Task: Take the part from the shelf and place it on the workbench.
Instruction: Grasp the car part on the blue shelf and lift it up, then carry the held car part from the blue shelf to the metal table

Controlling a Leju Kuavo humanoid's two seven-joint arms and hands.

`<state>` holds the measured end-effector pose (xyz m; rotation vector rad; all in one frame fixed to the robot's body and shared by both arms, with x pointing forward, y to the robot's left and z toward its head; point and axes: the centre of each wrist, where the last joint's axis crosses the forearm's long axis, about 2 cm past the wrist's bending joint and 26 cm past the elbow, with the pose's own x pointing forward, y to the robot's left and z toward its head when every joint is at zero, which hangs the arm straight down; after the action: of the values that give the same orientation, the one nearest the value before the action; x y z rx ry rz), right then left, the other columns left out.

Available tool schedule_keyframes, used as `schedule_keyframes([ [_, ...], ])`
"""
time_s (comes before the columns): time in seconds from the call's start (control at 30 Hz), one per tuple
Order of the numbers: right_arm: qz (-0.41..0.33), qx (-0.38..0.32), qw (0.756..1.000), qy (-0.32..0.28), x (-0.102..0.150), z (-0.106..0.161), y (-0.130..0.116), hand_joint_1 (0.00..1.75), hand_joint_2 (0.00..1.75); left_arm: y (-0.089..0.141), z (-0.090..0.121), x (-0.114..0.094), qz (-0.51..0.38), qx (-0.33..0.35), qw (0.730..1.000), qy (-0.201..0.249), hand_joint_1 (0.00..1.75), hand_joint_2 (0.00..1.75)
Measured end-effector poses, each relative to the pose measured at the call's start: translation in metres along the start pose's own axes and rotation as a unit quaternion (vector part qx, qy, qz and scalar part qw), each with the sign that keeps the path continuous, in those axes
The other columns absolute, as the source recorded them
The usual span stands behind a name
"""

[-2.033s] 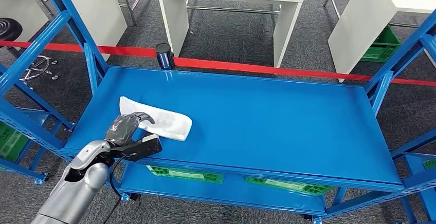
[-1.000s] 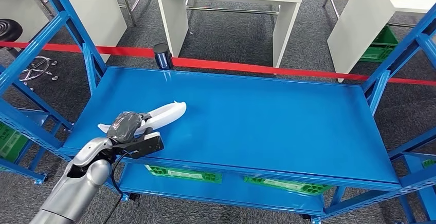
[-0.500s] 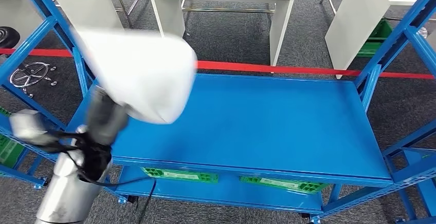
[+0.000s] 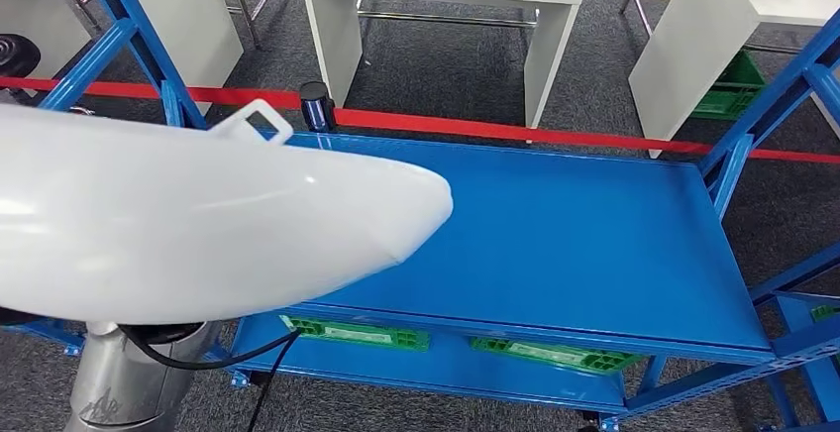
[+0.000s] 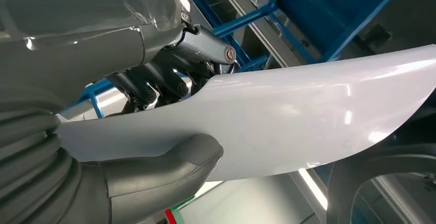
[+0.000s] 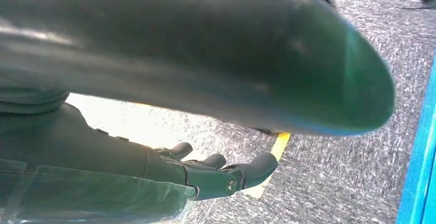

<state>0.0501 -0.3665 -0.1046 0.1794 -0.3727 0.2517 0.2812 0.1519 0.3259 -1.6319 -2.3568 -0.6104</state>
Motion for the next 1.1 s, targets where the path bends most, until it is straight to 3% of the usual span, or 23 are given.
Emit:
schedule_keyframes([
  [0.7, -0.05, -0.038, 0.995, 0.082, -0.023, 0.013, -0.015, 0.0, 0.0, -0.02, -0.006, -0.012, 0.028, -0.049, 0.998, 0.021, 1.75, 1.75],
  [0.93, -0.033, -0.082, 0.979, 0.185, -0.044, 0.037, -0.055, 0.0, 0.0, -0.023, -0.007, -0.015, 0.023, -0.043, 0.998, 0.03, 1.75, 1.75],
  [1.1, -0.016, -0.089, 0.97, 0.224, -0.055, 0.055, -0.078, 0.0, 0.0, -0.023, -0.006, -0.016, 0.022, -0.039, 0.998, 0.035, 1.75, 1.75],
])
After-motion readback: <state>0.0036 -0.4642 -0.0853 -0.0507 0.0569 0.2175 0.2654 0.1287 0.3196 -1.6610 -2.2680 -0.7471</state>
